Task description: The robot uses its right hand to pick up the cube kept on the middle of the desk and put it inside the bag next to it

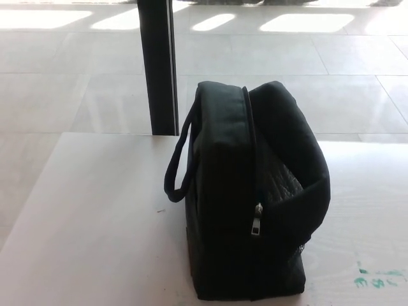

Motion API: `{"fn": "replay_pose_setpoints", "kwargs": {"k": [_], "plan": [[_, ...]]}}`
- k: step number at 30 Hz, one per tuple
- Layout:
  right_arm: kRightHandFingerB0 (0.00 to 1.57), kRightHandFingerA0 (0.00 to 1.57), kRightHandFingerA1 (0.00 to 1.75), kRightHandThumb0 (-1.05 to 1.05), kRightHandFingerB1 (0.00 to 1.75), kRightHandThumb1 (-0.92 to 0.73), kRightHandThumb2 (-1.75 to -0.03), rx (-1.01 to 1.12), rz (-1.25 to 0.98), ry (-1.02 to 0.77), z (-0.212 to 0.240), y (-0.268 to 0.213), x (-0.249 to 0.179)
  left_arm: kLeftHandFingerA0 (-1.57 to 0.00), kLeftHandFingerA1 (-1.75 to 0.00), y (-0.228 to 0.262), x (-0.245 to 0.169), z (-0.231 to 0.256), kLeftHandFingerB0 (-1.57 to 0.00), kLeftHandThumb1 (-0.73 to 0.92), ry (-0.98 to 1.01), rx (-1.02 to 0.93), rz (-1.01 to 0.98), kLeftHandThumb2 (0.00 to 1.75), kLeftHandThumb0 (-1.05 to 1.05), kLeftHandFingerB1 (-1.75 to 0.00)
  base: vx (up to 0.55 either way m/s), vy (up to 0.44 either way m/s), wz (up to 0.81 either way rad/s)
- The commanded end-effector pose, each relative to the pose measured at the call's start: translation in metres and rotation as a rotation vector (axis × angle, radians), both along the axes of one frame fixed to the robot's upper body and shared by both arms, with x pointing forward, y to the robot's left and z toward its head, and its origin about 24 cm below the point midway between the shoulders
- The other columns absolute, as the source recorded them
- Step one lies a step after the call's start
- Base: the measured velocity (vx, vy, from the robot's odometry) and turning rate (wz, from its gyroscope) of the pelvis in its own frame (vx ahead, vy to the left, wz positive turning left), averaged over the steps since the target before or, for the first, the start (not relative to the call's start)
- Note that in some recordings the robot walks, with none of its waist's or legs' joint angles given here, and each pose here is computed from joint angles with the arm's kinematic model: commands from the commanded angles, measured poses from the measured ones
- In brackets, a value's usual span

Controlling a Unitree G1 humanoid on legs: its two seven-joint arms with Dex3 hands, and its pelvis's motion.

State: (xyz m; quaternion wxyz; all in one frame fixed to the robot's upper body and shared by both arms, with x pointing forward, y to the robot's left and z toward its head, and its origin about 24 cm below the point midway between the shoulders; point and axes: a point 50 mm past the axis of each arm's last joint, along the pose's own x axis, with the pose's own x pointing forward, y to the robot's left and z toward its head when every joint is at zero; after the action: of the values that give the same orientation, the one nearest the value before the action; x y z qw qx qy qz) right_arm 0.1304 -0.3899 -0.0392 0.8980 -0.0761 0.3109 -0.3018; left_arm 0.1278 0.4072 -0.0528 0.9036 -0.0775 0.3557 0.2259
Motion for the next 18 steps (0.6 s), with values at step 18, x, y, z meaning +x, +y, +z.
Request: {"fn": "replay_pose_setpoints", "kwargs": {"k": [18], "plan": [[0.00, 0.03, 0.57, -0.37, 0.53, -0.57, -1.09, 0.105, 0.000, -0.131, 0.008, -0.001, 0.010, -0.42, -1.49, 0.005, 0.011, 0.010, -0.41, 0.50, -0.020, 0.040, -0.030, 0.91, -1.05, -1.43, 0.02, 0.011, -0.01]]}}
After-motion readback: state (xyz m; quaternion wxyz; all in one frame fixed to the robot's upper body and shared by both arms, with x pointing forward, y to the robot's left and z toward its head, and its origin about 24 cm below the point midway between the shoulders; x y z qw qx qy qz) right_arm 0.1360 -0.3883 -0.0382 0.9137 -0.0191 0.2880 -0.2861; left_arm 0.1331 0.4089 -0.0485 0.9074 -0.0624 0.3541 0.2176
